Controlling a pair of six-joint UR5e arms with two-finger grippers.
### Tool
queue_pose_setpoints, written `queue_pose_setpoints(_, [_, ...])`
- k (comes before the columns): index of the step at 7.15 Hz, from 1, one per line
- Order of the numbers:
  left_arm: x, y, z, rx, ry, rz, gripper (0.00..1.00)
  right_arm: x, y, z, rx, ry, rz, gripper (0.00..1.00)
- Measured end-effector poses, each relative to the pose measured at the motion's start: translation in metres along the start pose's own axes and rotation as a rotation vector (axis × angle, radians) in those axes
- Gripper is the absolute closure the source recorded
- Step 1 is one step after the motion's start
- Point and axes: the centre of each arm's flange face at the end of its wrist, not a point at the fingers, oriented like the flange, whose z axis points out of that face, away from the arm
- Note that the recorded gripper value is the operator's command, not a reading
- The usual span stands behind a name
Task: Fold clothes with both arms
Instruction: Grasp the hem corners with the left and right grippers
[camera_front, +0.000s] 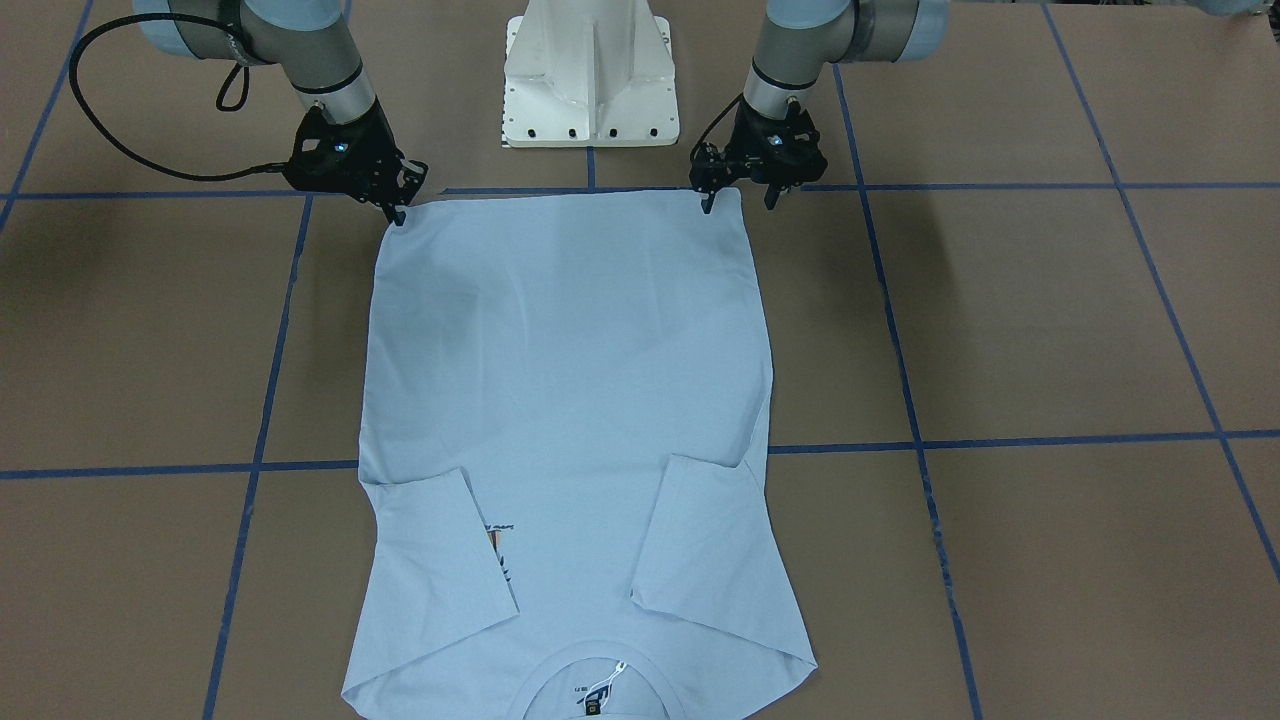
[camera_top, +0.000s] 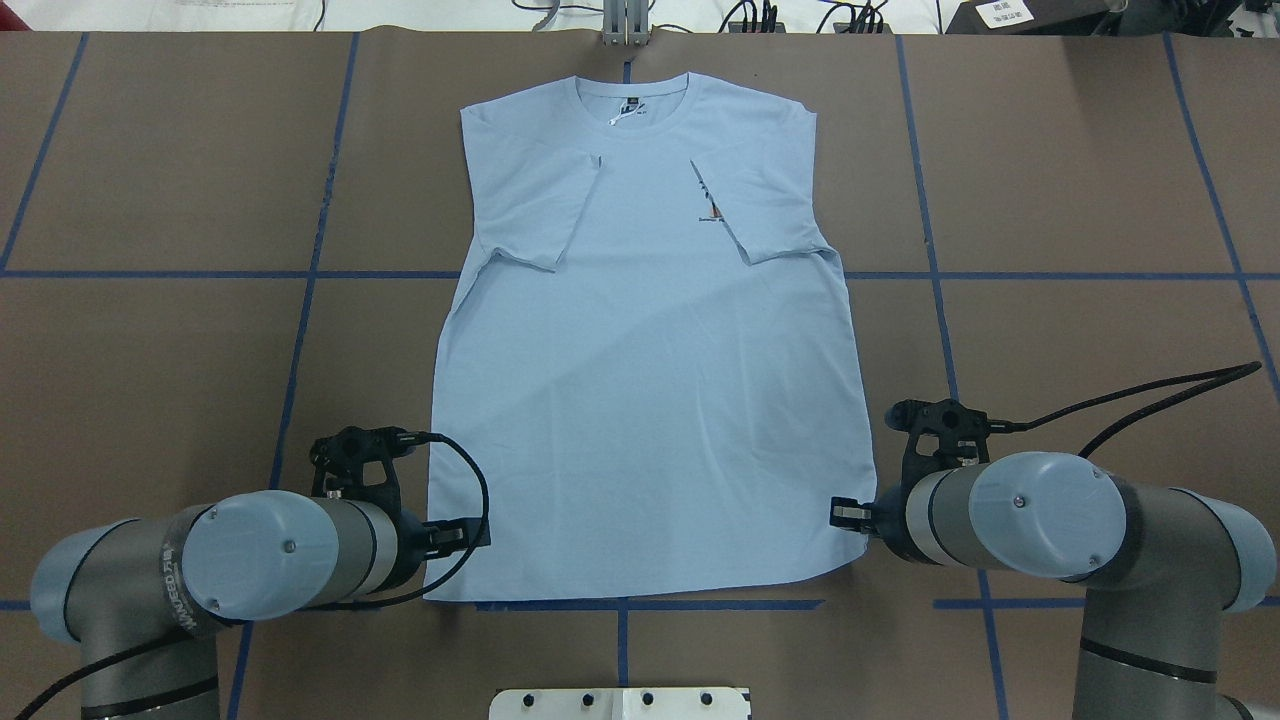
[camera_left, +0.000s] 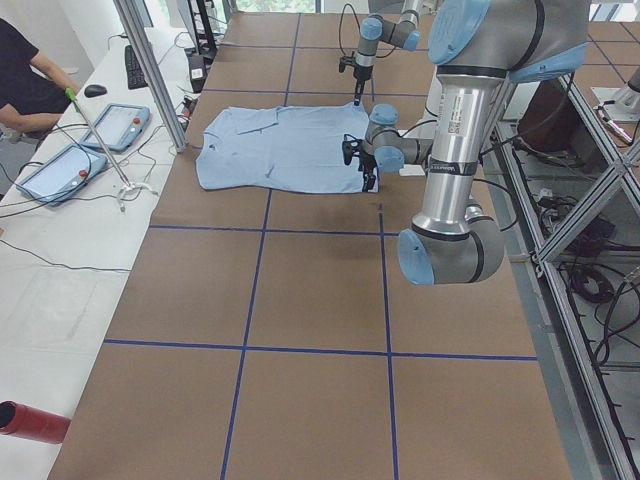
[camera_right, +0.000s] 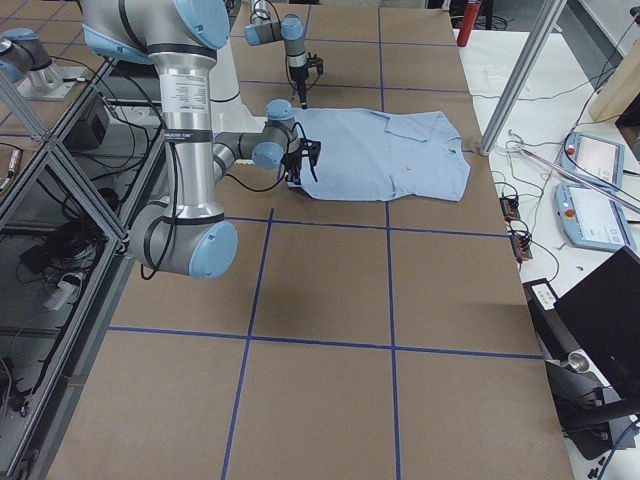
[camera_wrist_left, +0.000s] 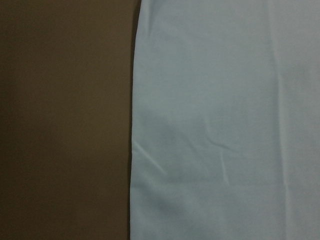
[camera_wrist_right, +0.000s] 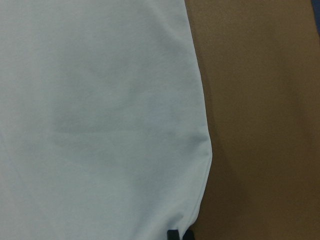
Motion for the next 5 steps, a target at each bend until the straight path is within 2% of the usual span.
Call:
queue_pose_setpoints(2, [0.001, 0.026, 0.007, -0.026, -0.035, -0.003, 0.02, 0.000, -0.001, 0.000, 0.004, 0.001, 0.001, 1.00])
queue_pose_setpoints(5, [0.002, 0.032, 0.017, -0.023, -0.052, 0.000, 0.03, 0.001, -0.002, 0.000, 0.004, 0.002, 0.002, 1.00])
